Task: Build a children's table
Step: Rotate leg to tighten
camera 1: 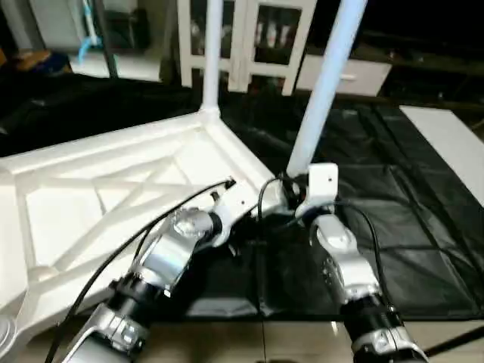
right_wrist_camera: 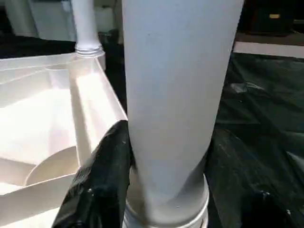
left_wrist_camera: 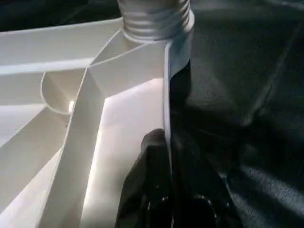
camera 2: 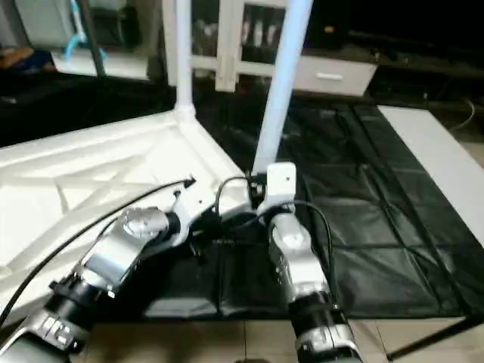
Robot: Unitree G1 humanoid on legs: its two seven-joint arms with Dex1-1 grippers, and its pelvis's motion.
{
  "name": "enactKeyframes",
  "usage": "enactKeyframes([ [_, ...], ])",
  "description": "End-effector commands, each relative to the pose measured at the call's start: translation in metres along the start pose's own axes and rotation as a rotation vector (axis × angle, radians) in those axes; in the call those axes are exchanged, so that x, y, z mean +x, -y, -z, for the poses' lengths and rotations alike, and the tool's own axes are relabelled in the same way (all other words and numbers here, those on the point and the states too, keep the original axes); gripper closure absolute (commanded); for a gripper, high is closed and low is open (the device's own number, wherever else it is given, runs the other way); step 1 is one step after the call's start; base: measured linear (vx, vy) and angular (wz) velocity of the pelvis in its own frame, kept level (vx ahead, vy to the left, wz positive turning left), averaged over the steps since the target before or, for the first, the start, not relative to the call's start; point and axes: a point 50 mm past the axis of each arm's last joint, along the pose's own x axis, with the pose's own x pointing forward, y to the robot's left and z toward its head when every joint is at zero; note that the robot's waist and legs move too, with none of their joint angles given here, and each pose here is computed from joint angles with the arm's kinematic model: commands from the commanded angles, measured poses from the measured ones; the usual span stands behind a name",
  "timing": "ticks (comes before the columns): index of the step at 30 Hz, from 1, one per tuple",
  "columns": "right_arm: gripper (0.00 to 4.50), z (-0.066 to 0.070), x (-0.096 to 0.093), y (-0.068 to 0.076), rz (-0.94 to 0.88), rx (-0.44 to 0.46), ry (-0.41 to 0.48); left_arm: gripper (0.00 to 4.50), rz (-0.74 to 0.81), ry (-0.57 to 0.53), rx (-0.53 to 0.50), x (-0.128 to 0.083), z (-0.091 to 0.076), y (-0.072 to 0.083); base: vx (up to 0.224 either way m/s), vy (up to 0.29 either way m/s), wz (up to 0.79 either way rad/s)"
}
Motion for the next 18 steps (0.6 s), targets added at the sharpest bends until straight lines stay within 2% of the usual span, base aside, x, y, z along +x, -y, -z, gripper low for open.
enactKeyframes([
  [1,2.05,0.007,-0.006,0.002,-0.070,-0.031,-0.041,4.50,0.043,0.043,0.046,0.001,-0.008,0.006,0.000,0.000,0.00],
  [3,1.91,0.006,-0.007,0.002,-0.075,-0.038,-0.040,4.50,0.041,0.039,0.051,0.000,-0.007,0.005,0.000,0.000,0.00],
  [6,1.61,-0.005,-0.013,0.006,-0.141,-0.051,0.014,4.50,0.090,0.021,0.075,-0.007,0.004,0.003,0.000,0.000,0.00],
  [8,1.49,-0.008,-0.014,0.007,-0.173,-0.064,0.022,4.50,0.112,0.015,0.080,-0.009,0.007,0.004,0.000,0.000,0.00],
  [9,1.49,-0.010,-0.017,0.011,-0.245,-0.136,0.021,4.50,0.170,0.031,0.115,-0.014,0.010,0.007,0.000,0.000,0.00],
  [11,1.49,-0.010,-0.023,0.018,-0.370,-0.220,0.000,4.50,0.263,0.044,0.150,-0.022,0.016,0.012,0.000,0.000,0.00],
  [12,1.49,-0.010,-0.030,0.025,-0.479,-0.220,-0.029,4.50,0.342,0.046,0.174,-0.029,0.021,0.016,0.000,0.000,0.00],
  [13,1.49,-0.010,-0.032,0.026,-0.499,-0.216,-0.033,4.50,0.353,0.045,0.176,-0.031,0.022,0.017,0.000,0.000,0.00],
  [15,1.49,-0.014,-0.047,0.041,-0.684,-0.151,-0.086,4.50,0.402,0.034,0.161,-0.040,0.029,0.016,0.000,0.000,0.00],
  [18,1.49,-0.017,-0.051,0.050,-0.718,-0.142,-0.092,4.50,0.402,0.035,0.156,-0.043,0.030,0.014,0.000,0.000,0.00],
])
